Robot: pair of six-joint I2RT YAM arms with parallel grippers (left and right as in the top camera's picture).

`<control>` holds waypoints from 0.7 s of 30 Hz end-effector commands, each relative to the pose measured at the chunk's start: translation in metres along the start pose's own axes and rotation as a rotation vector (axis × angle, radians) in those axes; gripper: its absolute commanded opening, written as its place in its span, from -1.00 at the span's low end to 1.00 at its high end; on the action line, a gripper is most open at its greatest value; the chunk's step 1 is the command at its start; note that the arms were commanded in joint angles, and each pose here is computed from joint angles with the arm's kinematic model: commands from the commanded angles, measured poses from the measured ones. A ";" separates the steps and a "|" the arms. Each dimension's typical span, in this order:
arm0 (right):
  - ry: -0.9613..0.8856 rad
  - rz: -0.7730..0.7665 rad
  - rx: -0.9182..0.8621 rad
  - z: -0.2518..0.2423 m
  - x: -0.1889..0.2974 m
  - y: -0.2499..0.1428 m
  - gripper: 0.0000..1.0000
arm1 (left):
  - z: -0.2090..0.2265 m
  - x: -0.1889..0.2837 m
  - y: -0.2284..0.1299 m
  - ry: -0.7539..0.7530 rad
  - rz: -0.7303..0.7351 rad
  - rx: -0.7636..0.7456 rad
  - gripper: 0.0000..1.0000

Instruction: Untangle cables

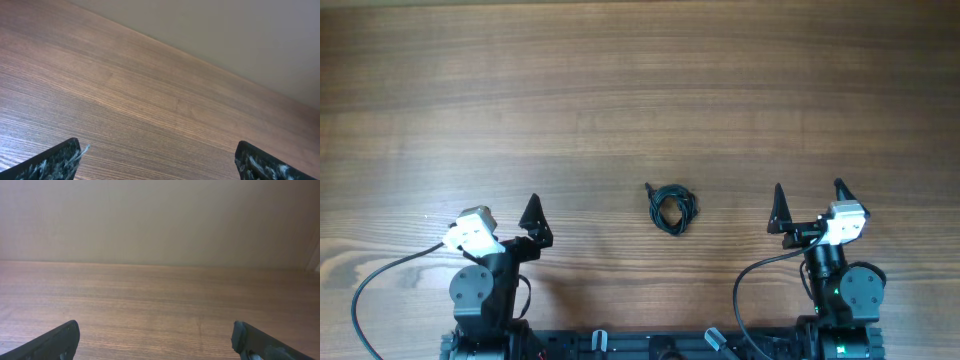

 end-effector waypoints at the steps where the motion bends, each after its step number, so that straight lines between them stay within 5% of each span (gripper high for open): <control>1: -0.010 -0.001 -0.011 -0.001 0.000 0.000 1.00 | -0.003 -0.009 0.005 -0.031 -0.111 -0.026 1.00; 21: -0.010 -0.001 -0.010 -0.001 0.000 0.000 0.99 | -0.002 -0.010 0.003 -0.030 -0.101 -0.025 1.00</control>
Point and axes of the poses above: each gripper's point midway between its finger pads, its own x axis back along the fingers, its own z axis along the line the jaws close on, y = z × x, the point moved 6 cm from there along x, back along the fingers, and after that the axes turned 13 degrees about -x, right-handed, at the moved point
